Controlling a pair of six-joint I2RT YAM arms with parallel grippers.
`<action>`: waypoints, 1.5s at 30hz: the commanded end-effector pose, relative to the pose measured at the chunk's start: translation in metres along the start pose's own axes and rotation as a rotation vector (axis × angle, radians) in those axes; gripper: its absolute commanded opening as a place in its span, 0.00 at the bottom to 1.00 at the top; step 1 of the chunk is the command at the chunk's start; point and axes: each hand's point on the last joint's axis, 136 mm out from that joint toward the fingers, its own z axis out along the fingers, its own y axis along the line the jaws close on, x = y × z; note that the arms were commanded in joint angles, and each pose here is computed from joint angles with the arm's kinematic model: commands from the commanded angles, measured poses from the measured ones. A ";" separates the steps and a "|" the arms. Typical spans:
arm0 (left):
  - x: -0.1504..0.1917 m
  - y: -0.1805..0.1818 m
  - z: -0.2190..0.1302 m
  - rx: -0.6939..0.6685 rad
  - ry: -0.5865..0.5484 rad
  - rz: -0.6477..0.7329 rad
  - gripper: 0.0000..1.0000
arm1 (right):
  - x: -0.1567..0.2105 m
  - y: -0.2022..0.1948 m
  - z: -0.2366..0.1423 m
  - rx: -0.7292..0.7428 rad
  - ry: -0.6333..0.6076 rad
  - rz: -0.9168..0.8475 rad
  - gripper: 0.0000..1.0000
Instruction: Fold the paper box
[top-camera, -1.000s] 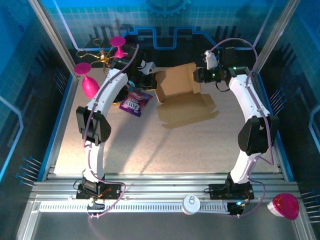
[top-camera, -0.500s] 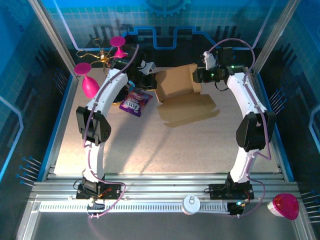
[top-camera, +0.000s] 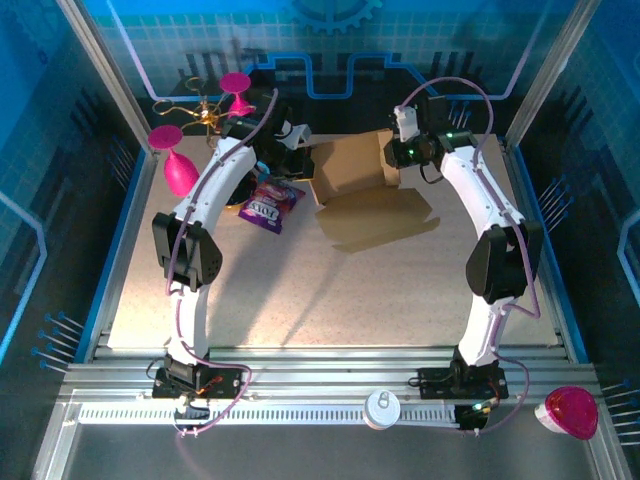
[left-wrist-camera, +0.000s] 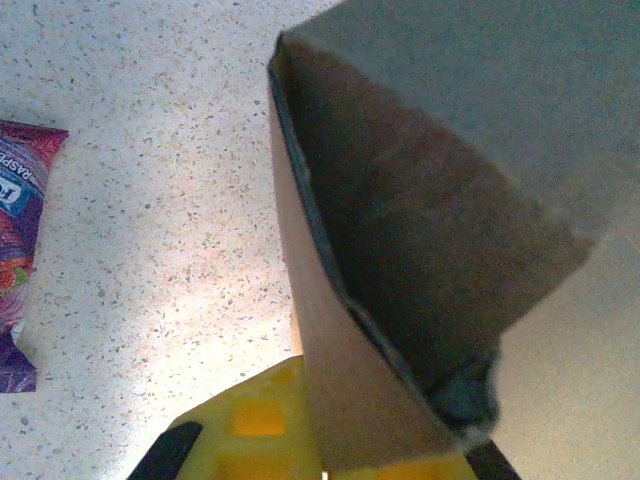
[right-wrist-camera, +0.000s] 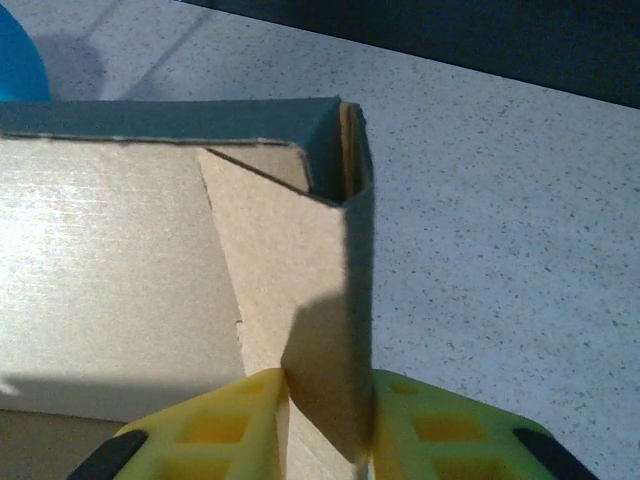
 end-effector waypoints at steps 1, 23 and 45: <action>-0.002 -0.019 -0.017 0.042 -0.023 0.049 0.00 | -0.007 0.000 0.000 0.027 -0.015 -0.014 0.19; -0.002 -0.017 -0.014 0.042 -0.019 0.054 0.00 | -0.008 -0.006 -0.010 -0.173 -0.061 -0.011 0.55; -0.005 -0.011 -0.009 0.026 -0.015 0.031 0.00 | -0.005 -0.003 0.013 0.158 0.012 -0.113 0.14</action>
